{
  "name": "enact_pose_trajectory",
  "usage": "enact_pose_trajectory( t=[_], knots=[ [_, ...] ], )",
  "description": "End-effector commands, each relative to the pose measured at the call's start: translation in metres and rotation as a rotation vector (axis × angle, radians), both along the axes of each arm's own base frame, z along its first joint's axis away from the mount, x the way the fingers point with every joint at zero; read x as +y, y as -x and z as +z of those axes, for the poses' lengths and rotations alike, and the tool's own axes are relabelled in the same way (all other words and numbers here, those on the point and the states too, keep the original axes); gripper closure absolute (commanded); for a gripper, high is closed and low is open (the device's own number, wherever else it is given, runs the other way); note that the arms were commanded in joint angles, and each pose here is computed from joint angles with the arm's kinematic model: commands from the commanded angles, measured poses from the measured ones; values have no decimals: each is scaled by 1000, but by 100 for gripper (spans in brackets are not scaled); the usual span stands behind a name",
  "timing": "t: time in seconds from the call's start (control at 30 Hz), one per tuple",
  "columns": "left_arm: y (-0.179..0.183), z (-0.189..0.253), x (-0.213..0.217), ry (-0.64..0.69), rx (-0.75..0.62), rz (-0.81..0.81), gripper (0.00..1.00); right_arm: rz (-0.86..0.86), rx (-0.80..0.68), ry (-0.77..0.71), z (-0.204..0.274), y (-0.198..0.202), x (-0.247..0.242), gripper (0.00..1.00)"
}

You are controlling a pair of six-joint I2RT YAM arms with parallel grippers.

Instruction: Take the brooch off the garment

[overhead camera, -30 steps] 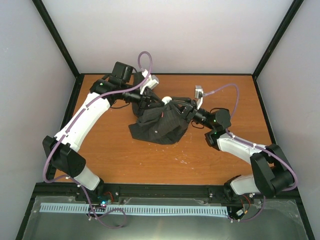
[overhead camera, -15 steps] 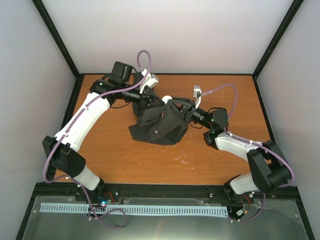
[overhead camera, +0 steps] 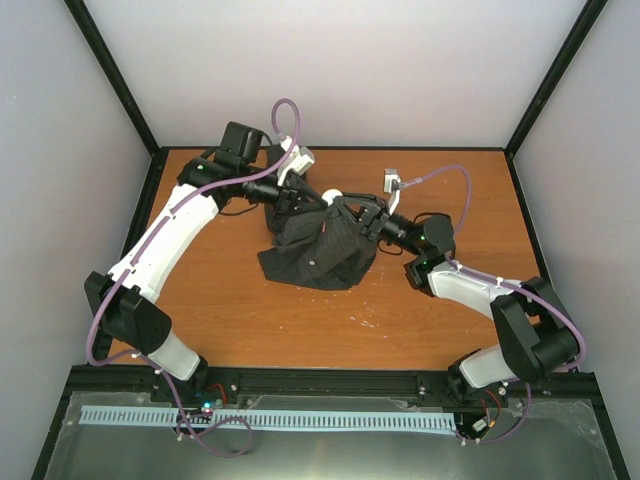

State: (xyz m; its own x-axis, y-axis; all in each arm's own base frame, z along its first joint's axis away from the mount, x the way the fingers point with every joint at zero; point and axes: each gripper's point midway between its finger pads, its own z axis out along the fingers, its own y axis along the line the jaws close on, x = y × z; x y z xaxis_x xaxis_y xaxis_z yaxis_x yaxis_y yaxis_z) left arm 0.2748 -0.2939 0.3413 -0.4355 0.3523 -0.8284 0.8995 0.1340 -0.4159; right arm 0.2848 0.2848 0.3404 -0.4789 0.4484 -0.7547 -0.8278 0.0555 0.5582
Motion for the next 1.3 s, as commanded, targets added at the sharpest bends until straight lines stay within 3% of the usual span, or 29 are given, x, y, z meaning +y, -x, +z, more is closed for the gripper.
enact_pose_trajectory(
  t=[0.0,0.37,0.97,1.27],
  knots=[
    [8,36,1,74,-125,-40,99,-13,13,4,4,-8,7,72],
    [16,38,-1,65,-224,-86,99,-90,112,68,-17,-30,11,76],
    [36,19,-11,-1,-306,-141,99,-115,166,71,-34,-43,16,71],
    [43,23,-8,-5,-375,-166,99,-188,288,153,-63,-64,17,71]
  ],
)
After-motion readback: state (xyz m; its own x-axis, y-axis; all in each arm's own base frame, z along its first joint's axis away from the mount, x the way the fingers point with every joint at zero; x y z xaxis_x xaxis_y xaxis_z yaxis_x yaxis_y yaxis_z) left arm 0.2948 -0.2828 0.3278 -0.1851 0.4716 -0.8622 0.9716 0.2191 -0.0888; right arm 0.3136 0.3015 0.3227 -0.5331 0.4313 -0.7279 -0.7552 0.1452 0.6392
